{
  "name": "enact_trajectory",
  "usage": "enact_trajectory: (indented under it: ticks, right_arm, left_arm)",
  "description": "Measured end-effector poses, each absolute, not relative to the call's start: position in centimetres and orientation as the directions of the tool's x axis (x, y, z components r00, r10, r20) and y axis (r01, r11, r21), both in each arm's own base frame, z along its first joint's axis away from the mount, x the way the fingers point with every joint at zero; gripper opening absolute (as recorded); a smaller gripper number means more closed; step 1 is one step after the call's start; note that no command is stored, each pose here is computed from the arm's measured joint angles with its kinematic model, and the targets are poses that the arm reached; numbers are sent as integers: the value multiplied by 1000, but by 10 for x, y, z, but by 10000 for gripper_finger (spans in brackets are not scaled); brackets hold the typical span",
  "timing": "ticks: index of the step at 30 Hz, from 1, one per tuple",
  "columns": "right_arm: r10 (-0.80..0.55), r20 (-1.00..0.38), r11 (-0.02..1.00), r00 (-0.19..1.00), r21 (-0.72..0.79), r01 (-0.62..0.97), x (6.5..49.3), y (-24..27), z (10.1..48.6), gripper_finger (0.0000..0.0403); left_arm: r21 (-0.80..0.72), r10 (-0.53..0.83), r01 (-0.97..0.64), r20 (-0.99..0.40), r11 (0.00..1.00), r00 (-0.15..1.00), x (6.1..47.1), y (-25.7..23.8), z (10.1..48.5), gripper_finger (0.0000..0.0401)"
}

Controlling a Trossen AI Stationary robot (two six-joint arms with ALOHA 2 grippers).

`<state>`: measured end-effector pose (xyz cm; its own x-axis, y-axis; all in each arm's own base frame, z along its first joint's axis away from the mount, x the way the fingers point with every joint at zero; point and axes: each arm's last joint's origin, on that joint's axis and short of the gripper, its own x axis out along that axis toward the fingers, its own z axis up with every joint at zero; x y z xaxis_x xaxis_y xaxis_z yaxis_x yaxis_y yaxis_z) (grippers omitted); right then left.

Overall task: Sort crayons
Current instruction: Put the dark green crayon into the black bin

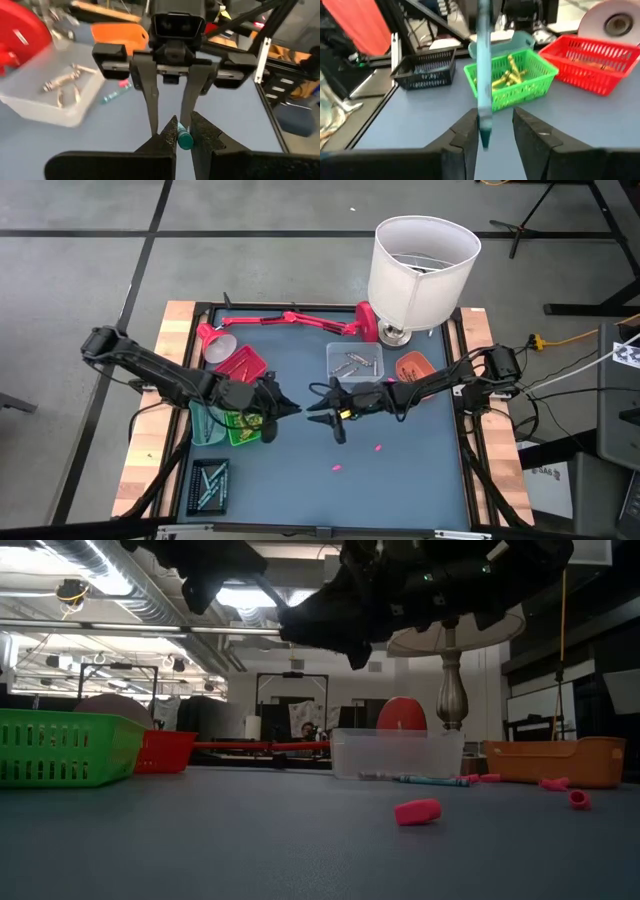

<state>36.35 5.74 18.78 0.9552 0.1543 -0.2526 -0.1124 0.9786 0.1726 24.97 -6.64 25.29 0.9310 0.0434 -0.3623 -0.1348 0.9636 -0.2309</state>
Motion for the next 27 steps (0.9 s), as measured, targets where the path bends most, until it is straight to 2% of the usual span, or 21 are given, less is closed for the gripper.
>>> enact_trajectory:
  ticks: [5, 8, 12, 15, 20, 27]
  right_arm:
    - [218, -321, 968, 922, 190, -163, 361, 59, 181, 120]
    - [264, -355, 958, 897, 208, -199, 359, 60, 178, 120]
    - [289, -376, 951, 880, 220, -218, 358, 61, 176, 120]
    - [288, -400, 952, 870, 222, -213, 357, 61, 173, 120]
    - [285, -452, 951, 845, 244, -190, 355, 60, 168, 120]
    - [272, -515, 943, 813, 312, -118, 352, 60, 162, 120]
  left_arm:
    - [-318, -66, -89, -445, 944, 893, 240, -67, 251, 14]
    - [-434, -218, -38, -525, 900, 823, 232, -70, 246, 14]
    - [-613, -449, -42, -622, 789, 641, 219, -77, 237, 14]
    - [-720, -614, -114, -654, 684, 442, 206, -87, 230, 14]
    - [-714, -666, -297, -700, 634, 260, 185, -111, 224, 14]
    - [-673, -682, -420, -714, 609, 154, 165, -138, 223, 14]
